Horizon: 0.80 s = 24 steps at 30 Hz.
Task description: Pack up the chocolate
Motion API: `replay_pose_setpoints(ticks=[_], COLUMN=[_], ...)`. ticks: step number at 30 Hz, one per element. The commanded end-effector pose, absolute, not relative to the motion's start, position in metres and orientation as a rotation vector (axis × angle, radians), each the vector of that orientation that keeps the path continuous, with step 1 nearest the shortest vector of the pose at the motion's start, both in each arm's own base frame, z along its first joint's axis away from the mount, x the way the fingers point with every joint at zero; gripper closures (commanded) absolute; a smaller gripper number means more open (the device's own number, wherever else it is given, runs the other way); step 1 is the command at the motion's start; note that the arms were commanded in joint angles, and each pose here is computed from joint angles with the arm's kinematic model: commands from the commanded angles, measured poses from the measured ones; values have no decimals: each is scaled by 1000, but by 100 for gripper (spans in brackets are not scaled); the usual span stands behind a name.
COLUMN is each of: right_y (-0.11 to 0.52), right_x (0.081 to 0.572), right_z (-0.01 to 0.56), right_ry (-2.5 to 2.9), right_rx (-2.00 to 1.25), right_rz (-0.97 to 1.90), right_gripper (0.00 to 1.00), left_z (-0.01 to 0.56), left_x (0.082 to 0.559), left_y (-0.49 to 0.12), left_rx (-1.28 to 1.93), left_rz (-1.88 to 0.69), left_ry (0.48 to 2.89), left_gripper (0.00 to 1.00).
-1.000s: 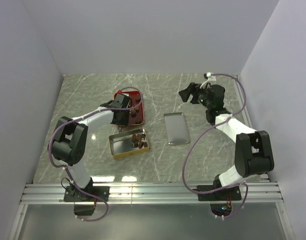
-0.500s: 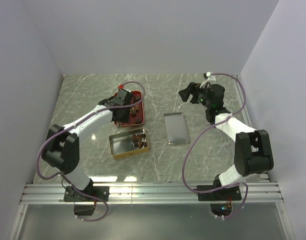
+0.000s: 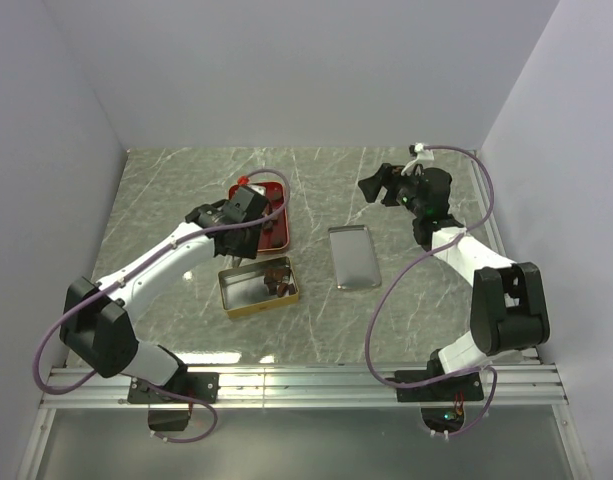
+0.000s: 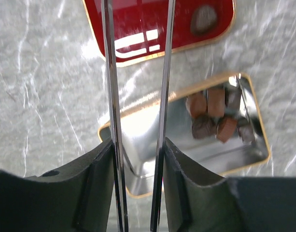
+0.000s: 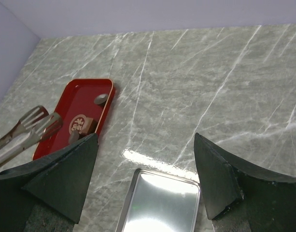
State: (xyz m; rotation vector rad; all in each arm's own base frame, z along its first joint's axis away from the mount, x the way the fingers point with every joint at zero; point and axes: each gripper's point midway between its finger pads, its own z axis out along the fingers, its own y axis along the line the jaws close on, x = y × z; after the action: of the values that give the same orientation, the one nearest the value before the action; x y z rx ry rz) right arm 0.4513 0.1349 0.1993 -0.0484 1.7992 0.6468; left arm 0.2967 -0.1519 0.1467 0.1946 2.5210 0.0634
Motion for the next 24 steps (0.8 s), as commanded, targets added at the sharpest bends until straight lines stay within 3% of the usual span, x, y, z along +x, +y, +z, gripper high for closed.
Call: replay_pose_setpoints(ticks=[1,24], right_y=[133,132], right_x=[449,445], right_z=[231,235], right_ry=[1710,1696], right_rx=[-66,-66], right_rz=[650,643], right_gripper=[13,13], left_z=[150,127], left_x=[280,285], left_y=[-157,-177], left_rx=[214,320], left_rz=[42,37], left_ry=[2546,2570], left_gripper=[55,52])
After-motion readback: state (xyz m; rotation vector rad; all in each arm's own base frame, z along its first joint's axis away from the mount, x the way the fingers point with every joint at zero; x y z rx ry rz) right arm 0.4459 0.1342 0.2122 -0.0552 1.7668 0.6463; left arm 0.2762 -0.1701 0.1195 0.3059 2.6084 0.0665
